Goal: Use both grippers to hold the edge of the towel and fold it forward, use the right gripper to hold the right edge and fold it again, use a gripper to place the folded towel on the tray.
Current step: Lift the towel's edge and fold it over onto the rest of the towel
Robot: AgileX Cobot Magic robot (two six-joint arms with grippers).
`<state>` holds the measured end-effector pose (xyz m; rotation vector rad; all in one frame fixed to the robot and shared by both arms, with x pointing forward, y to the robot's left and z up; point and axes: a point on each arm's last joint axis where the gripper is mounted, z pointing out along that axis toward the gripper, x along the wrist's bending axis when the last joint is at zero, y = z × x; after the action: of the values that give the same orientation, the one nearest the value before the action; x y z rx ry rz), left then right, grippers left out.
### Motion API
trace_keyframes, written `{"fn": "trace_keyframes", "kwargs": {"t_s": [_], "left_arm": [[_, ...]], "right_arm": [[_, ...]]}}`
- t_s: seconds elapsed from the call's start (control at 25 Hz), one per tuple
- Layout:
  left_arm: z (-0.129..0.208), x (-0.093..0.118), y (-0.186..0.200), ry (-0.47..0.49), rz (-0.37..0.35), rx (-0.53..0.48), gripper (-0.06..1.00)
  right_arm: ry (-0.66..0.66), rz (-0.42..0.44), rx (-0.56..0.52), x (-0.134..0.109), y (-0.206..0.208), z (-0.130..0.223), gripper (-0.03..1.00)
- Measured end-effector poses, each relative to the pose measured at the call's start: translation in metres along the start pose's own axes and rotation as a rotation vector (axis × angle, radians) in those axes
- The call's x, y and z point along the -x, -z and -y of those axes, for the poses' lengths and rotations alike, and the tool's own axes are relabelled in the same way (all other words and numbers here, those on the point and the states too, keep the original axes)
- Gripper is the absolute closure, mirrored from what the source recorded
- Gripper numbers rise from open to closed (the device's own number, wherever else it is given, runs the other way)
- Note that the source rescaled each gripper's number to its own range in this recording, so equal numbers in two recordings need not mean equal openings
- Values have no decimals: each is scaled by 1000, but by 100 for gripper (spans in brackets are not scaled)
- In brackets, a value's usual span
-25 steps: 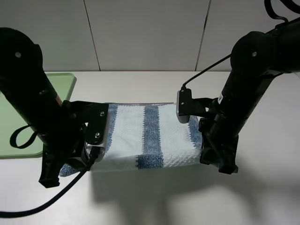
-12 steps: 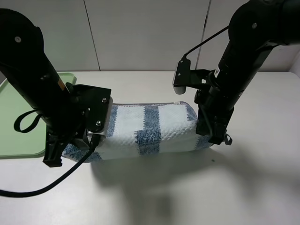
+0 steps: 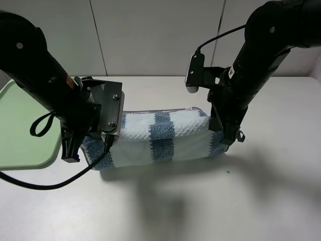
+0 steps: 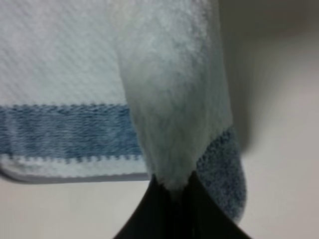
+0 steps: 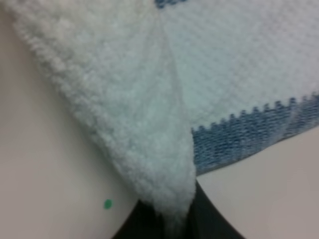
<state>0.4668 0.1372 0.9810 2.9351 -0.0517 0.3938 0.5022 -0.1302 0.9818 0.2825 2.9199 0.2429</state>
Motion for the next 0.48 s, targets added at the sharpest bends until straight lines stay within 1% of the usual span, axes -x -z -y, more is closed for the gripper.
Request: {"fn": "trace_keyframes", "kwargs": {"t_s": [0.32,0.48], "left_arm": [[2,-9,-11,8,-76,-41,94],[2,-12,-12,8,-99,-45,94]], "right_arm": [[2,85,18,8,0,-2,97],[-7,109,25,10,0,-2,97]]}}
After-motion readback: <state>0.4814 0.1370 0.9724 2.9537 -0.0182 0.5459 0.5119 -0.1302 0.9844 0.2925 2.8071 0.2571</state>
